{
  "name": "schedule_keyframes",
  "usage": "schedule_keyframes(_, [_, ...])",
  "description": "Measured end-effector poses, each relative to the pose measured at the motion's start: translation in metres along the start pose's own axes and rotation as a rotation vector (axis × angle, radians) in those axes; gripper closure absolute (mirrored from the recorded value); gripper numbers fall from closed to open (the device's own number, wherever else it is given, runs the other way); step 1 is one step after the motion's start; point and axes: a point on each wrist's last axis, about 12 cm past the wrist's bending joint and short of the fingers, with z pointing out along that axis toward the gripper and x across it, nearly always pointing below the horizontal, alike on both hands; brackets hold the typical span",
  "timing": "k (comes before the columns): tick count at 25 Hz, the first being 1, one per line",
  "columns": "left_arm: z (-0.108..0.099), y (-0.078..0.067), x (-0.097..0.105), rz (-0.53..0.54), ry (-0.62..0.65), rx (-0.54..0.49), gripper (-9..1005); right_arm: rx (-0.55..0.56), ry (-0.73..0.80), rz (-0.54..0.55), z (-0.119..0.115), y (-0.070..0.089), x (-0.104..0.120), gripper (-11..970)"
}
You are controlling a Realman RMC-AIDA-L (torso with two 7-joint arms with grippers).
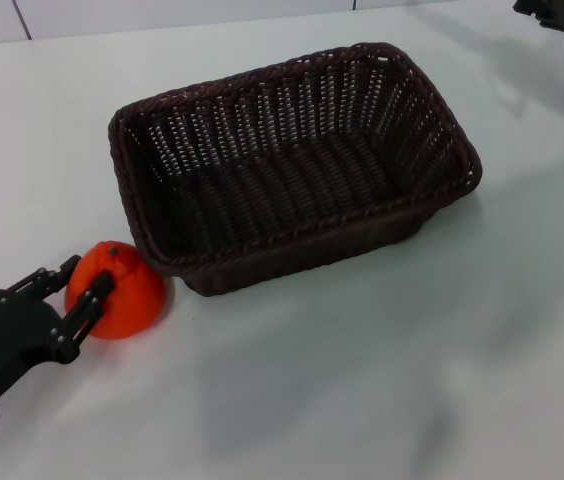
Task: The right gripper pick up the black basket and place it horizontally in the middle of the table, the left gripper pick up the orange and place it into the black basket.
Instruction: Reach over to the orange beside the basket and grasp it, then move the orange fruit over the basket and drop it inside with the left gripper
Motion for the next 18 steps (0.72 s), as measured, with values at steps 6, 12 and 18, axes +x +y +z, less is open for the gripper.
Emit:
schedule_keyframes(6, [0.002, -0.001, -0.002, 0.007, -0.005, 0.021, 598, -0.003, 0.002, 0.008, -0.001, 0.002, -0.002, 190])
schedule_keyframes(12, [-0.011, -0.002, -0.014, 0.007, -0.119, 0.036, 770, -0.003, 0.001, 0.009, -0.001, 0.002, -0.003, 191])
schedule_keyframes(18, [-0.044, 0.005, -0.042, -0.005, -0.376, 0.015, 822, -0.003, 0.003, 0.016, -0.004, 0.005, -0.005, 192])
